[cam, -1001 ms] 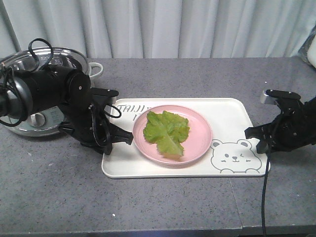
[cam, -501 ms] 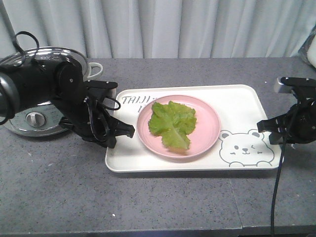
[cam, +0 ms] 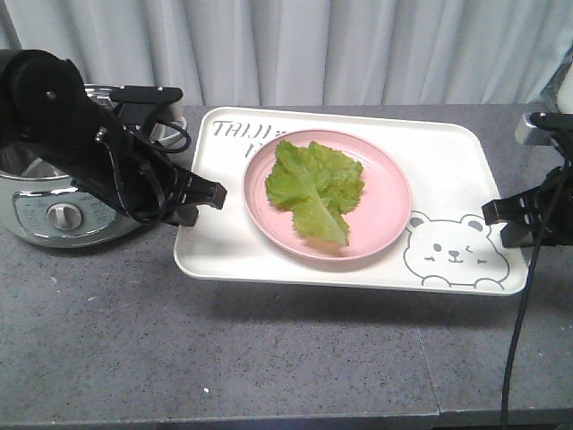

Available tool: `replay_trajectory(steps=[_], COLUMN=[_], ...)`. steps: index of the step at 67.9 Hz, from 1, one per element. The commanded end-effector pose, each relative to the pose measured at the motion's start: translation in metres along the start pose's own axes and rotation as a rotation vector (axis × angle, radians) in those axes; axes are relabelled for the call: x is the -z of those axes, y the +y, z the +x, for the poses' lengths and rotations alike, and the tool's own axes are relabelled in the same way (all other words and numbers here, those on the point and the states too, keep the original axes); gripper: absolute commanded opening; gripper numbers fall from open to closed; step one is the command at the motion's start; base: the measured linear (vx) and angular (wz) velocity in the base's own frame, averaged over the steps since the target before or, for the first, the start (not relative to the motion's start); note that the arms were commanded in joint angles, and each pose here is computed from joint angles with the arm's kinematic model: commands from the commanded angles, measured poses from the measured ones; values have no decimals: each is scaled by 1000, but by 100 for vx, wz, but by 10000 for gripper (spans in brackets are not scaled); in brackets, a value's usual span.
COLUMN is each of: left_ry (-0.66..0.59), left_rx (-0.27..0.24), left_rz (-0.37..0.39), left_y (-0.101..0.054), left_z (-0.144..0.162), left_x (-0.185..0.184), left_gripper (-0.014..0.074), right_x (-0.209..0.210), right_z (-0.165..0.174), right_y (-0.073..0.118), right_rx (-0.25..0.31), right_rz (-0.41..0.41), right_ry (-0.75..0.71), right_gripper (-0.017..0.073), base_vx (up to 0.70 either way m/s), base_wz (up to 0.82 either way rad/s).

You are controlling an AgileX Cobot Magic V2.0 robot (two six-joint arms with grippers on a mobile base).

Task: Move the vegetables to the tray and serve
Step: 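Lift the tray off the counter with both grippers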

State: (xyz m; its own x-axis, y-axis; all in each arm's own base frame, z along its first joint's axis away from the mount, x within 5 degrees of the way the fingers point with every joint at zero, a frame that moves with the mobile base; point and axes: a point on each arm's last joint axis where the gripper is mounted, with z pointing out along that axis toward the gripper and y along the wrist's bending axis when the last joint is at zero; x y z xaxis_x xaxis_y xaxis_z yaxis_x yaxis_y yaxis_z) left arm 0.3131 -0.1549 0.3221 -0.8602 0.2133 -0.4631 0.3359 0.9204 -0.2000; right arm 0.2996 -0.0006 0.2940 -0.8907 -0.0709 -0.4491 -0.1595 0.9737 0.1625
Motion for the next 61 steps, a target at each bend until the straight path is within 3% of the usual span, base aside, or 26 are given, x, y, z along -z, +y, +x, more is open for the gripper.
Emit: replay_trajectory(steps=[1,25,61], left_ry=[-183,-202,-200], left_rx=[18,15,15], left_rz=[150,154,154], left_y=[-25,-26,-26], left_z=[-10,-9,-8], left_x=[39,46,46], left_gripper=[-7,-7,-7], right_x=[28,54,56], right_z=[-9,-12,-11], right_y=[22,29,29], right_rx=[-11,15,18], right_rz=[-117,-118,-118], right_ry=[-93,-150,-150], right_gripper=[-6,-6,-6], base_vx=[0,0,0], base_wz=[0,0,0])
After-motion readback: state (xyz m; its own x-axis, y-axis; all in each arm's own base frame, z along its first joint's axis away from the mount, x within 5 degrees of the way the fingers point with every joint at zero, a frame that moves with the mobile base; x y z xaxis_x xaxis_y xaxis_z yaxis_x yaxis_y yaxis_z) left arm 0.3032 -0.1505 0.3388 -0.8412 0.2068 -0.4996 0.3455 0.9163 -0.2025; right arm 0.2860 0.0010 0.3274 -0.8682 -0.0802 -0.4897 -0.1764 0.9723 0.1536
